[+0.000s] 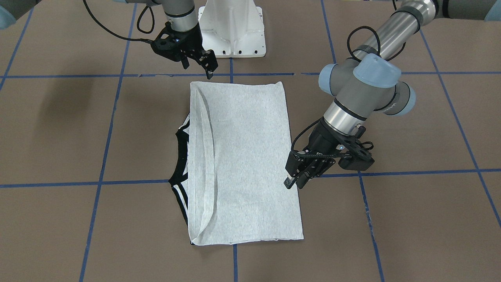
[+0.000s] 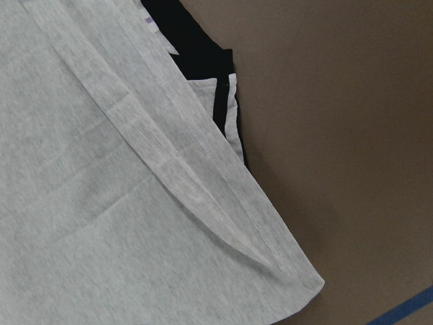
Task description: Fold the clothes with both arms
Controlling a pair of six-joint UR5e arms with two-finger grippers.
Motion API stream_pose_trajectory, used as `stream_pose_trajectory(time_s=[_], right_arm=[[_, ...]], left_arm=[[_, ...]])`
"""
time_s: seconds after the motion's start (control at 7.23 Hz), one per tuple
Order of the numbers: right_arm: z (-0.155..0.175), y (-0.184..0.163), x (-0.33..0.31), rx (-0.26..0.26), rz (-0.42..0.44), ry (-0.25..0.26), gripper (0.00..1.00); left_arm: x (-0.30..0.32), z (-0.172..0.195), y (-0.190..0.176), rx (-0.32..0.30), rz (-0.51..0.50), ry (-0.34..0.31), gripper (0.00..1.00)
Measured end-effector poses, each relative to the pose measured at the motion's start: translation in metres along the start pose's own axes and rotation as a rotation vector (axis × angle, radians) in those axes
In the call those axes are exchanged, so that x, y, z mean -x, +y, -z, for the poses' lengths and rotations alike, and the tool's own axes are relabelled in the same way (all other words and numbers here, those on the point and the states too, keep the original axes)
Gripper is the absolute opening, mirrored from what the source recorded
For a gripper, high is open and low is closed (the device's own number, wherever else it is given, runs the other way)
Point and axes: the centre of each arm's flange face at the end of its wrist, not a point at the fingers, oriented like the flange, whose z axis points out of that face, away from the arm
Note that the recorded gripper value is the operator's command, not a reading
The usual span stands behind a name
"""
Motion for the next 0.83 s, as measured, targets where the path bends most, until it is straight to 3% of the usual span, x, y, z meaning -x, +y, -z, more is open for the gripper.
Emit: stream_pose_trajectory(time_s=[0.28,0.83], right_arm=[[-0.028,0.012,0.011,-0.023,0.004,0.031,1.0],[-0.072,0.013,0.013,-0.026,-0.035,0.007,0.99]], left_arm=[[0.016,0.01,-0.019,0.031,0.012,-0.026,0.99],[0.041,0.021,-0.032,0.07,-0.013,-0.049,0.99]])
